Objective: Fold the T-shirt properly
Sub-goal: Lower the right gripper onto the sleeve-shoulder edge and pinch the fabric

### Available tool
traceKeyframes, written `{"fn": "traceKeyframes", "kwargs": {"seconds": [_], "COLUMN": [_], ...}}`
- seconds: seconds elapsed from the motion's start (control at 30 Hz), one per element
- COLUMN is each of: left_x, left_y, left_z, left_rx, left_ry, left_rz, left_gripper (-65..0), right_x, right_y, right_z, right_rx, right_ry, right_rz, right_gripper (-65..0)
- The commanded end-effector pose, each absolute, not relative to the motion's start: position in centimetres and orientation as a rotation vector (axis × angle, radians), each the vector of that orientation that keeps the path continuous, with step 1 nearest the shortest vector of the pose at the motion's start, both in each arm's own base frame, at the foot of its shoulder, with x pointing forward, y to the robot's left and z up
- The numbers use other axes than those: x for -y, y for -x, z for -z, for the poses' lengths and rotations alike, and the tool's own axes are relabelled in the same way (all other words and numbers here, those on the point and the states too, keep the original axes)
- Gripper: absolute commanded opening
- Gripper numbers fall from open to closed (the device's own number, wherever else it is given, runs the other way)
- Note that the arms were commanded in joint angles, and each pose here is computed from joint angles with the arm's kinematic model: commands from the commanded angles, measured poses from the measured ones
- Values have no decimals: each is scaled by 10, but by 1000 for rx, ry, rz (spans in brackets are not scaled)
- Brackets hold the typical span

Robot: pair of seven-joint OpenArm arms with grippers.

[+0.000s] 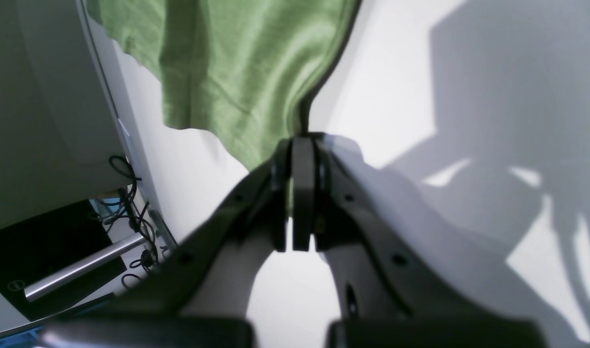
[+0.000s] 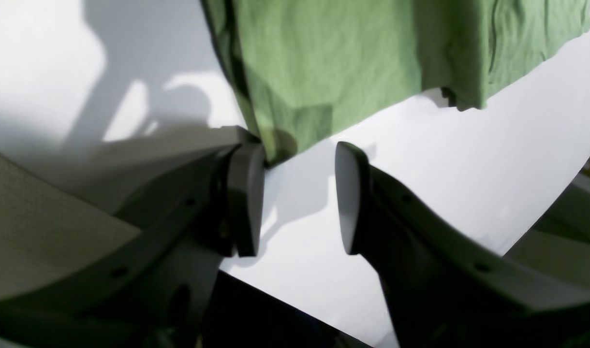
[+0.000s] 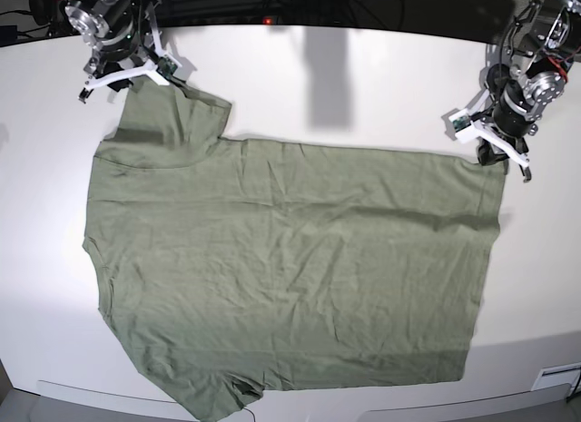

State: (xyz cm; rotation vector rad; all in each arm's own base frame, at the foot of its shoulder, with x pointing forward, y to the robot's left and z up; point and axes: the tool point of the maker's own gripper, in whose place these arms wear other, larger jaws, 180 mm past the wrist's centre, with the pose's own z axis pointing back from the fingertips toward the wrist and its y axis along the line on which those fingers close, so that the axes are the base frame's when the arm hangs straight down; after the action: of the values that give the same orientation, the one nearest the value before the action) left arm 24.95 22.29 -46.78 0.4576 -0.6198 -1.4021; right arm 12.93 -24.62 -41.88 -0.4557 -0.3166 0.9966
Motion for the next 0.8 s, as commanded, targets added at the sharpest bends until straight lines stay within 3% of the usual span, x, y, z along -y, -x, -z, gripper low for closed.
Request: {"fn": "traceKeyframes", "kwargs": {"seconds": [0.0, 0.13, 0.2, 0.53, 0.63, 0.77], "left_x": [-221, -221, -221, -225, -241, -254], "left_y": [-240, -240, -240, -239, -238, -248], "left_z": [474, 474, 474, 475, 475, 465], "left_rx": [596, 596, 596, 579, 513, 533], "left_ry": [-422, -421, -421, -435, -504, -606], "left_rz": [1413, 1413, 1413, 1407, 1374, 1307], "left_gripper": [-650, -650, -650, -650, -650, -650], "right_x": [249, 248, 246, 249, 240, 226], "right_y": [-135, -139, -140, -158, -160, -168], "right_z": [413, 411, 411, 392, 383, 367], "right_rx": [336, 358, 369, 426, 456, 519], "right_ry": [472, 484, 479, 565, 557, 546], "right_rz": [-1016, -1039, -1041, -999, -999, -999], "right_gripper": [-426, -593, -642, -650, -650, -650]}}
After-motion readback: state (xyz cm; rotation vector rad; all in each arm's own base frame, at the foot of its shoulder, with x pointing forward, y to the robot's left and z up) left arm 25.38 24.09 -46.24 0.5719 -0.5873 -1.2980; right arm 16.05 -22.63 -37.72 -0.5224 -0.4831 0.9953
